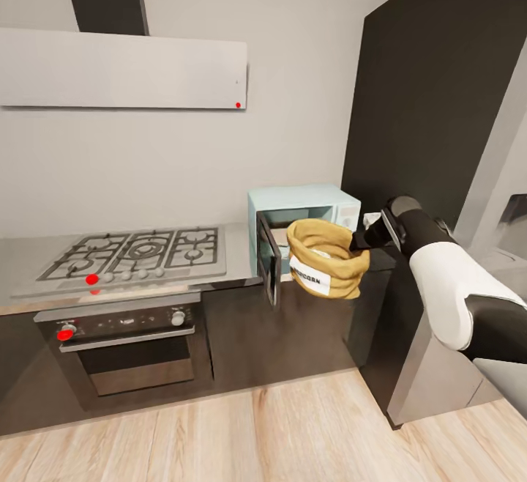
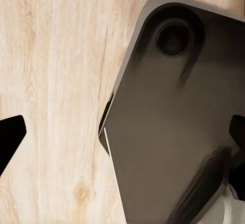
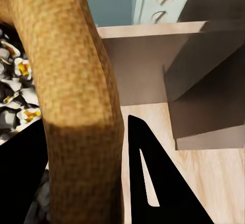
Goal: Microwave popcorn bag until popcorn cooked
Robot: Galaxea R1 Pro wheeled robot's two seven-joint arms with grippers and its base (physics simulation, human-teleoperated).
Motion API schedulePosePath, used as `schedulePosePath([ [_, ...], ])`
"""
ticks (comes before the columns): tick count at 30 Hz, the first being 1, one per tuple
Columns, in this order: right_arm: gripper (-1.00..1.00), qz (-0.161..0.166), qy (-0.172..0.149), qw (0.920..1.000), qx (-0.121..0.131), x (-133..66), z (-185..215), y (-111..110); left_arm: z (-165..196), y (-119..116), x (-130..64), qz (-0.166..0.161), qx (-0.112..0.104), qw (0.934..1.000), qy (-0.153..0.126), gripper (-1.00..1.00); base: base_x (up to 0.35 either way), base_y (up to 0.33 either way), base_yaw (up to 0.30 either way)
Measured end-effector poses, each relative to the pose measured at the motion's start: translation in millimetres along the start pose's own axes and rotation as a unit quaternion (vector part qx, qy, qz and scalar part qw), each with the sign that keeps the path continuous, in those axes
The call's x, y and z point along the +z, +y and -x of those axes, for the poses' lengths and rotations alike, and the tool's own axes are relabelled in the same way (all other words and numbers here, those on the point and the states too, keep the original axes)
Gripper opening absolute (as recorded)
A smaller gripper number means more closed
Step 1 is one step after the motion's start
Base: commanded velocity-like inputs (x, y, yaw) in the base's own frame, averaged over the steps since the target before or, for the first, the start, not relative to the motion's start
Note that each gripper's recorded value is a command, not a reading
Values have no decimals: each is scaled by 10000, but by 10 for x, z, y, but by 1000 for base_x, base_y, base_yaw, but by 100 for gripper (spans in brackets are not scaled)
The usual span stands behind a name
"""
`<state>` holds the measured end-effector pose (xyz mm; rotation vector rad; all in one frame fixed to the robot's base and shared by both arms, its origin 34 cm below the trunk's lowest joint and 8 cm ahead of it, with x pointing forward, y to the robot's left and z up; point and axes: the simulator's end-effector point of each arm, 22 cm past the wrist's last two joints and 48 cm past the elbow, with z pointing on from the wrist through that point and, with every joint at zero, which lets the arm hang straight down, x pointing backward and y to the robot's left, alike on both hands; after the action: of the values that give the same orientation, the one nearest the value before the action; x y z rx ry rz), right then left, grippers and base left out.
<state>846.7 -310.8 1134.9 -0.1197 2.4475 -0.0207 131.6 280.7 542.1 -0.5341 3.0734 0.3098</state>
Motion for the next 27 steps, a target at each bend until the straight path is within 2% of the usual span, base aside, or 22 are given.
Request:
schedulePosePath([
  [7,-100,-42,4,10000,-16,1,0,-11,-2,1,0,0,1,10000,3,100,230,0,0],
  [23,-100,20,456,9989,-63,218,-320,84,20,5,2,3,-11,10000,-12,100,0,0,0],
  [27,-100,30,496,9987,-56,229,-352,85,19,6,2,1,-10,10000,-15,100,192,0,0],
])
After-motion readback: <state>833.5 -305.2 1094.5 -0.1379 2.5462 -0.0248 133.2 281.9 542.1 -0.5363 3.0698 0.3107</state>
